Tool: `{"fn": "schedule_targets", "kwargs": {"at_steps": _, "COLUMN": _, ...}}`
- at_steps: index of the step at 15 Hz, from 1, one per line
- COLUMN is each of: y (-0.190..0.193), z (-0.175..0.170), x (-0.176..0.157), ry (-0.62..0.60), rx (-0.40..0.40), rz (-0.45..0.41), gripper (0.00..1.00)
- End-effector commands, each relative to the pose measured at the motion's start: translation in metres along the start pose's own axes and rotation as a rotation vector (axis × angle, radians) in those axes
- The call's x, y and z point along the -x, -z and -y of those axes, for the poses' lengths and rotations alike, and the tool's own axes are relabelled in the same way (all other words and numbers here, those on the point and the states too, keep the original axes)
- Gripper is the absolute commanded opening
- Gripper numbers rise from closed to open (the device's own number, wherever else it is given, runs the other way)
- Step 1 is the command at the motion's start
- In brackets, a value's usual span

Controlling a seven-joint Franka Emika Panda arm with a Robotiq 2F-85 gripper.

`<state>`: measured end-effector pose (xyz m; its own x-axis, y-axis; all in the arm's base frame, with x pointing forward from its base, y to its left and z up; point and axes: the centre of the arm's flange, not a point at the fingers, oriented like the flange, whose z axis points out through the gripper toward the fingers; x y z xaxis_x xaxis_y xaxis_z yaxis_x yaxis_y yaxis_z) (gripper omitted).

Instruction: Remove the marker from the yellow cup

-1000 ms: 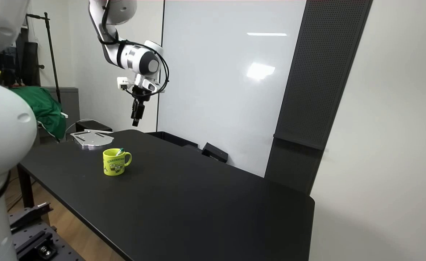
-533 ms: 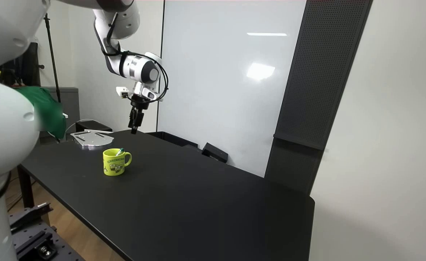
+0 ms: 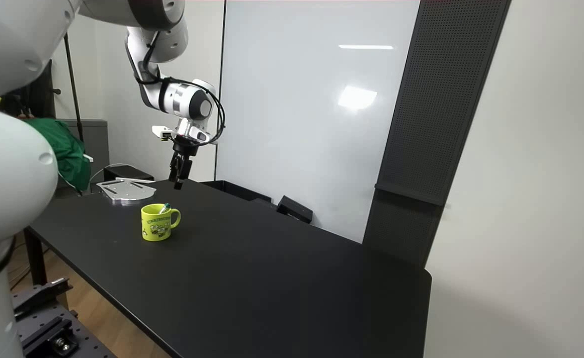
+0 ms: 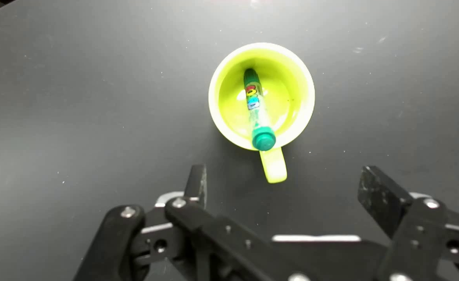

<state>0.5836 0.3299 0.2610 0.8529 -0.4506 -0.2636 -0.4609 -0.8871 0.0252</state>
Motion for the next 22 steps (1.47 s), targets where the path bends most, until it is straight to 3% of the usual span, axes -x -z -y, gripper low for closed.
{"fn": "schedule_targets", "kwargs": {"at_steps": 1, "y": -0.006, "z": 0.014, "x": -0.001, "ry": 0.044, "rx": 0.008, "rz": -0.017, "gripper": 1.0}}
{"fn": "schedule_targets", "kwargs": {"at_steps": 22, "y": -0.049, "z": 0.021, "x": -0.003, "ry": 0.135, "rx": 0.019, "rz": -0.012, "gripper": 1.0}}
